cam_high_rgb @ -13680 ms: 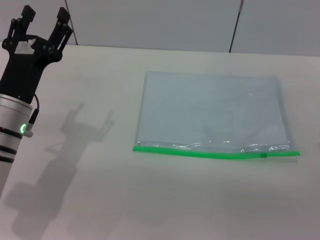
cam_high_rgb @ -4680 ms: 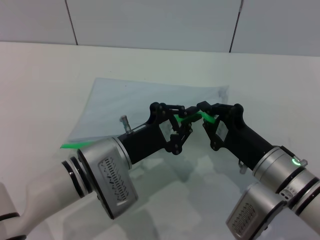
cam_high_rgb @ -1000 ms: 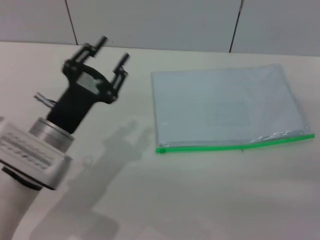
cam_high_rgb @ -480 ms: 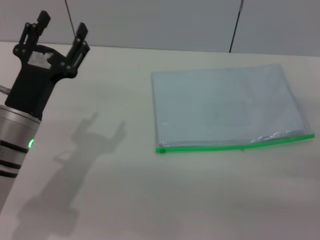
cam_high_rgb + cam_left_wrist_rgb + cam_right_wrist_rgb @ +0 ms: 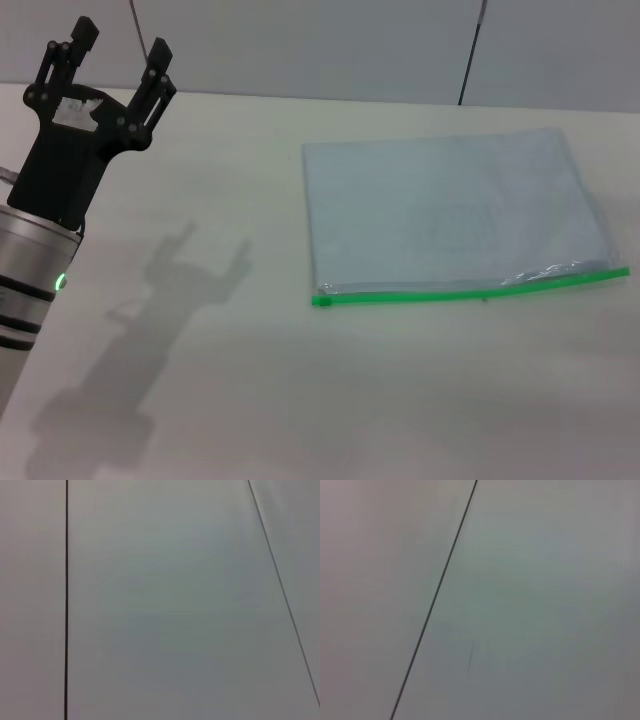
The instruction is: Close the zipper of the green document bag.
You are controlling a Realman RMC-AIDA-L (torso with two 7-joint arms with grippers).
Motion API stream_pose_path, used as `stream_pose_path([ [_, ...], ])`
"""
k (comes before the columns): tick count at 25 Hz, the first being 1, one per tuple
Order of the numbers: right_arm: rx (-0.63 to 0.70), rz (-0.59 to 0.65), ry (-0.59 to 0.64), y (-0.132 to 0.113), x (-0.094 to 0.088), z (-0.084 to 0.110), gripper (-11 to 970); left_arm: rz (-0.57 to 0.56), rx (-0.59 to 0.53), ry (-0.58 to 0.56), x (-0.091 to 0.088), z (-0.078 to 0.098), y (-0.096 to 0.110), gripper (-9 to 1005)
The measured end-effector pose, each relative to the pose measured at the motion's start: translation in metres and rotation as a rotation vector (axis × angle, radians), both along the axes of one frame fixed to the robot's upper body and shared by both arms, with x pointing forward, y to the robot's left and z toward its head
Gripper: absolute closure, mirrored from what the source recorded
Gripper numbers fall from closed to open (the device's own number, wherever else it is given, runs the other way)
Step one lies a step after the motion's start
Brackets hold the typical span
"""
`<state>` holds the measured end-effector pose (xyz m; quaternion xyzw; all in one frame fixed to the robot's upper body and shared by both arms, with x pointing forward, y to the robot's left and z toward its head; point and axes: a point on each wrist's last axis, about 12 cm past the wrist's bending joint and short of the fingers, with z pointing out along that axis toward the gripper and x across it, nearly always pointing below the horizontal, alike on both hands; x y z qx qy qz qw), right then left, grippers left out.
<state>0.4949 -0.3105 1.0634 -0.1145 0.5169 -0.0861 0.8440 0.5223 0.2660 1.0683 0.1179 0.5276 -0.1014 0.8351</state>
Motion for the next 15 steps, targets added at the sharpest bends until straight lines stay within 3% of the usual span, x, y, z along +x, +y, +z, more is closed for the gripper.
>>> stream_pose_path([
  [15,0.005,0.012,-0.002,0.0033,0.0013,0.0005,226,0.020,-0.017,0.008,0.0003,-0.0007,0.0015,214],
])
